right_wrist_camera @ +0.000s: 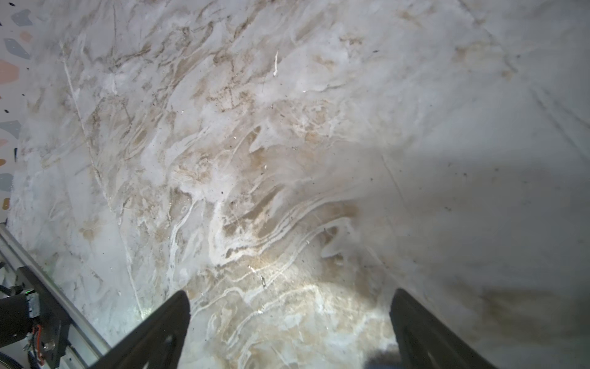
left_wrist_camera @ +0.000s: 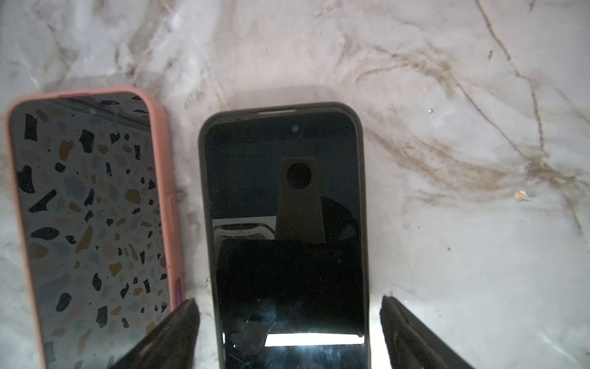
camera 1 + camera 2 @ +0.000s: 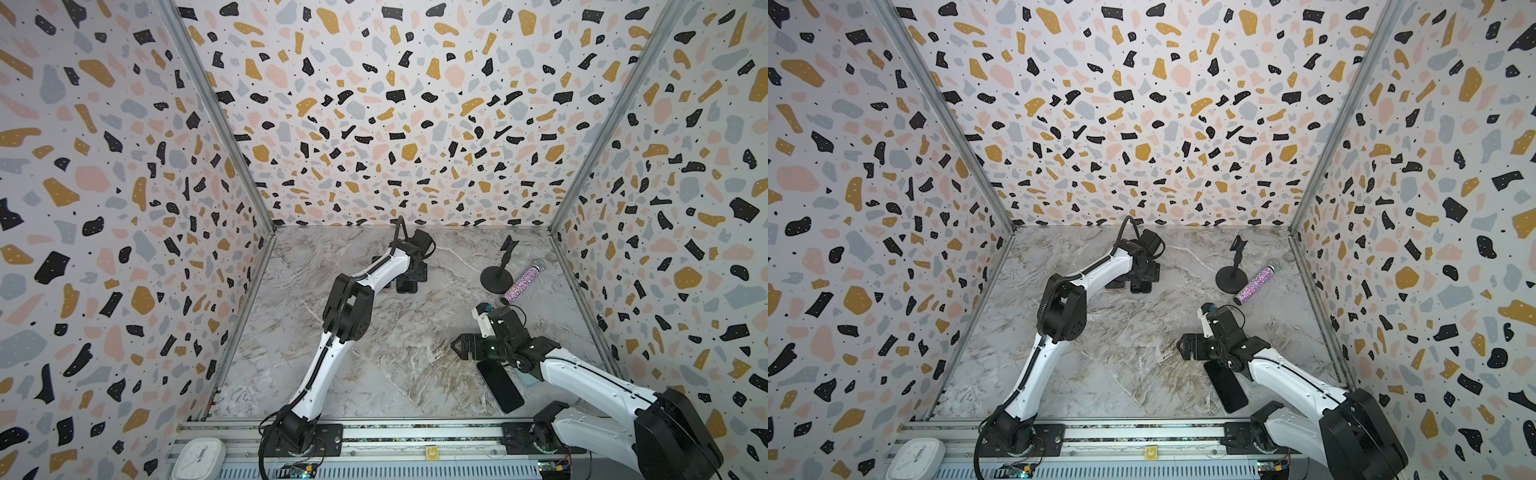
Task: Put the phone into the phone case
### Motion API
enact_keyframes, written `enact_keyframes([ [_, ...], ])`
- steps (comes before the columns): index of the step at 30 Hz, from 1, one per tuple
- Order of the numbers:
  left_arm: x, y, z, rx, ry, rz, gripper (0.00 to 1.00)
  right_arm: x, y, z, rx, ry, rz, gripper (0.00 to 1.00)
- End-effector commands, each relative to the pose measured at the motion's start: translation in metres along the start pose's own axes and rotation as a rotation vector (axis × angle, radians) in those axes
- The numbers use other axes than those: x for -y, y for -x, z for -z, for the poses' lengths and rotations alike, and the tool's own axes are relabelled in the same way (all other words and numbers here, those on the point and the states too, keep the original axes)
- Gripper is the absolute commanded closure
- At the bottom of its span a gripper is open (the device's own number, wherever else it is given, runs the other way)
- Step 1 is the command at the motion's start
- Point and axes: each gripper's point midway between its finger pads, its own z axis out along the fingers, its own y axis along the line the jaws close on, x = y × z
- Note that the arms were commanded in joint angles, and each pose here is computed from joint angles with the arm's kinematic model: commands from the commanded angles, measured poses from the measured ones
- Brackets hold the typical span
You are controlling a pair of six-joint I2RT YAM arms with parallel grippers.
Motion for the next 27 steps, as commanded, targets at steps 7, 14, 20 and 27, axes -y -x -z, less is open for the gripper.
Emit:
enact_keyframes([
  [7, 0.033, -0.015, 0.111, 0.12, -0.246, 0.013, 0.1, 0.027, -0.015, 0.031, 0.0, -0.209, -0.128, 0.01],
  [14, 0.043, -0.094, 0.132, 0.069, -0.436, 0.01, 0.11, 0.068, -0.011, 0.051, 0.117, -0.423, -0.233, 0.23],
  [20, 0.042, -0.14, 0.134, 0.022, -0.508, -0.013, 0.11, 0.098, -0.013, 0.058, 0.179, -0.573, -0.296, 0.4],
  [27, 0.042, -0.163, 0.133, -0.01, -0.565, -0.035, 0.11, 0.121, -0.024, 0.051, 0.145, -0.685, -0.327, 0.43],
])
